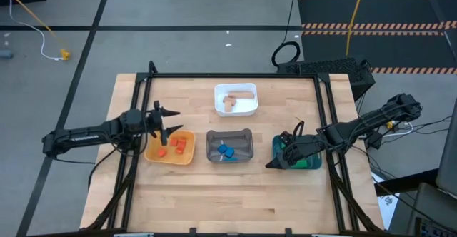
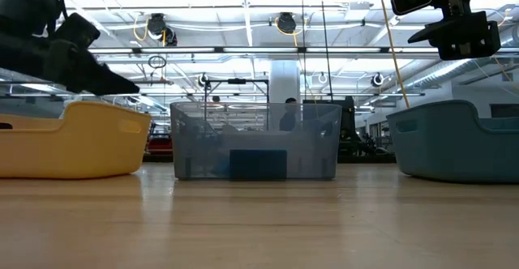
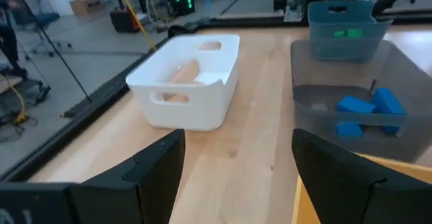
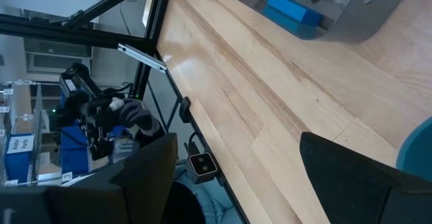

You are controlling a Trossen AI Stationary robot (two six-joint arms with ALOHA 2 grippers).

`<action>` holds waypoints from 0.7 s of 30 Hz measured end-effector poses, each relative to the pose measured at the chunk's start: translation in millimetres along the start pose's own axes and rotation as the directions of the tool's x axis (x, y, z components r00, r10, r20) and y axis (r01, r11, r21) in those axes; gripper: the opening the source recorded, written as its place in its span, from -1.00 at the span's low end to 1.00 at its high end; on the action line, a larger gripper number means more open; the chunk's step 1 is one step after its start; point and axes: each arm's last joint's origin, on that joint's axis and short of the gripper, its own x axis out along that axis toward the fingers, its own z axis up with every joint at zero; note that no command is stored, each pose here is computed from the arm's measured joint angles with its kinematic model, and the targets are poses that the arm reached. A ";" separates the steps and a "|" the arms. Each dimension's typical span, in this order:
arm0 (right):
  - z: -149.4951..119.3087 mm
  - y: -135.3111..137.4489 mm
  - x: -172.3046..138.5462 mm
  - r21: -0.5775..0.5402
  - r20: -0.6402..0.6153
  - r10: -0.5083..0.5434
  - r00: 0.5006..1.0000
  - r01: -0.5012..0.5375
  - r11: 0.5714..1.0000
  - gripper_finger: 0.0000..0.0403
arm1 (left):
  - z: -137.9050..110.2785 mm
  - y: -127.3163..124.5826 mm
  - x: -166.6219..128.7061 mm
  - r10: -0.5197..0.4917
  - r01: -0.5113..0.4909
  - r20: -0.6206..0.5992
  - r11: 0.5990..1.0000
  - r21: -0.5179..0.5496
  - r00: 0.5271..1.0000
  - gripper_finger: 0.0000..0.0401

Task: Sort & place blocks by color
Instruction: Return to Home Position

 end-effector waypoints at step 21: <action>-0.1 0.0 0.0 0.000 0.000 0.000 1.000 0.000 1.000 0.50 | 1.7 1.8 1.7 0.079 -0.071 0.040 0.984 -0.162 0.996 0.36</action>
